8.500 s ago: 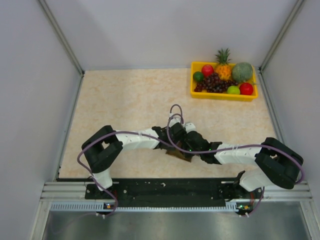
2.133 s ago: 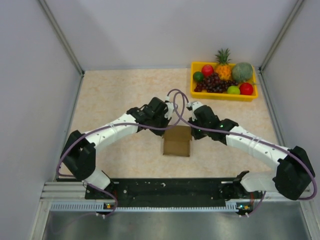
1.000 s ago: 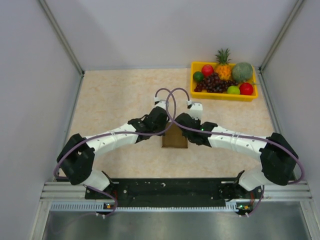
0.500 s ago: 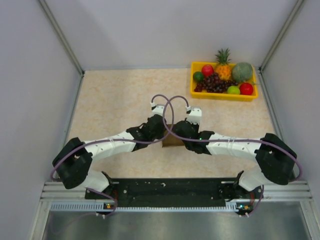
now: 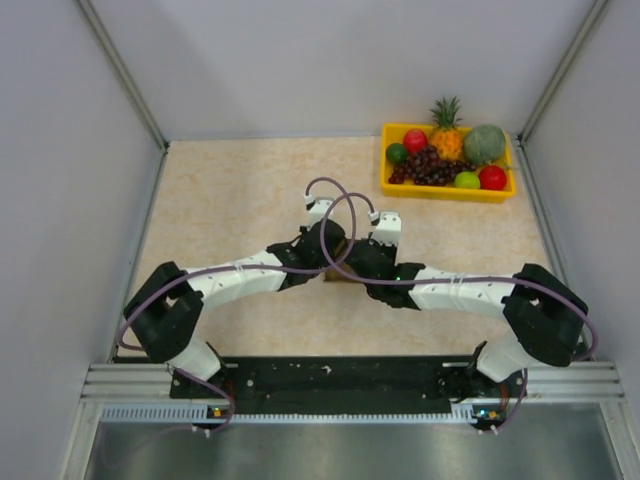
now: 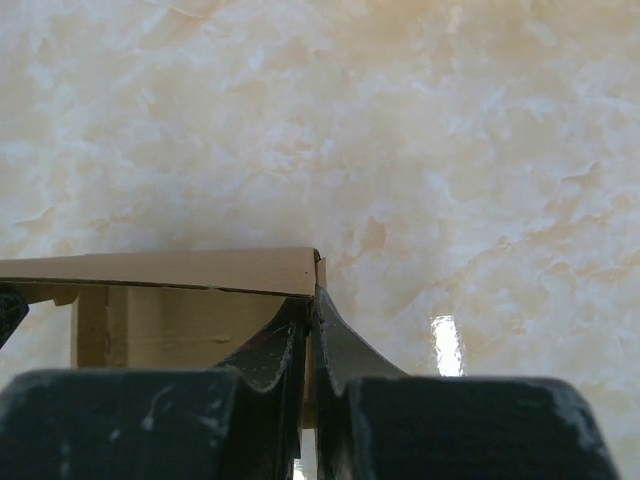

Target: Fold the paper box

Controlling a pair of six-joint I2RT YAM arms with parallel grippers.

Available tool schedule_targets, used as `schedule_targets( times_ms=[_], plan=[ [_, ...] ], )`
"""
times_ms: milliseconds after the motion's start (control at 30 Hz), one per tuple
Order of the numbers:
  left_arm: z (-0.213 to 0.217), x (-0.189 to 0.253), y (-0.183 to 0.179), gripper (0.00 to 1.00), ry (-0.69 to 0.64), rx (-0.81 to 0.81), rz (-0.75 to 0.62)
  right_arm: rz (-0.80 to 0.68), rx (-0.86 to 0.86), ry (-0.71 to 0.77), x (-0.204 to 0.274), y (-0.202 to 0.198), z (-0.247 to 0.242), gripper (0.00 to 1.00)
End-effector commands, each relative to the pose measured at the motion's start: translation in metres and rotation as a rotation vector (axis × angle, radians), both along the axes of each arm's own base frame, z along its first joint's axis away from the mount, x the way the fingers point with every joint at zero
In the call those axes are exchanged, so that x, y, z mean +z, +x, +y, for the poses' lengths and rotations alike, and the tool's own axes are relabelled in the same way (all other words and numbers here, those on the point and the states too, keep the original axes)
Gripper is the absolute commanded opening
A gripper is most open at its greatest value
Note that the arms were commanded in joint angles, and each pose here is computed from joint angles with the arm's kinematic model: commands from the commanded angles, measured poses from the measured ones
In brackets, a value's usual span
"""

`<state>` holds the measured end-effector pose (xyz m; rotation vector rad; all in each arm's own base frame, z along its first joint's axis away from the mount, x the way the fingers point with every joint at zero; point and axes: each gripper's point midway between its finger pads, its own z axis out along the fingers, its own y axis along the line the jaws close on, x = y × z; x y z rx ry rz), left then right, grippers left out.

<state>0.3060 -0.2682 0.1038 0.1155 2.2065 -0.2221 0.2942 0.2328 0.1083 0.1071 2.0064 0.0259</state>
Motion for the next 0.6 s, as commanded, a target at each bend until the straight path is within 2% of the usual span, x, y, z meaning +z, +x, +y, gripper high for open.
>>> schedule_targets(
  times_ms=[0, 133, 300, 567],
  plan=[
    [-0.017, 0.017, 0.013, 0.0, -0.055, 0.028, -0.027, -0.029, -0.011, 0.042, 0.007, 0.007, 0.013, 0.0],
    [-0.009, 0.011, 0.019, 0.0, -0.022, 0.058, -0.058, -0.02, -0.004, 0.014, -0.001, 0.01, 0.017, 0.0],
    [-0.016, 0.007, 0.021, 0.0, -0.041, 0.048, -0.059, -0.015, -0.003, 0.007, -0.005, 0.011, 0.019, 0.0],
    [-0.004, 0.009, 0.026, 0.0, -0.049, 0.068, -0.155, -0.135, 0.01, 0.024, 0.001, 0.018, 0.015, 0.0]
  ],
)
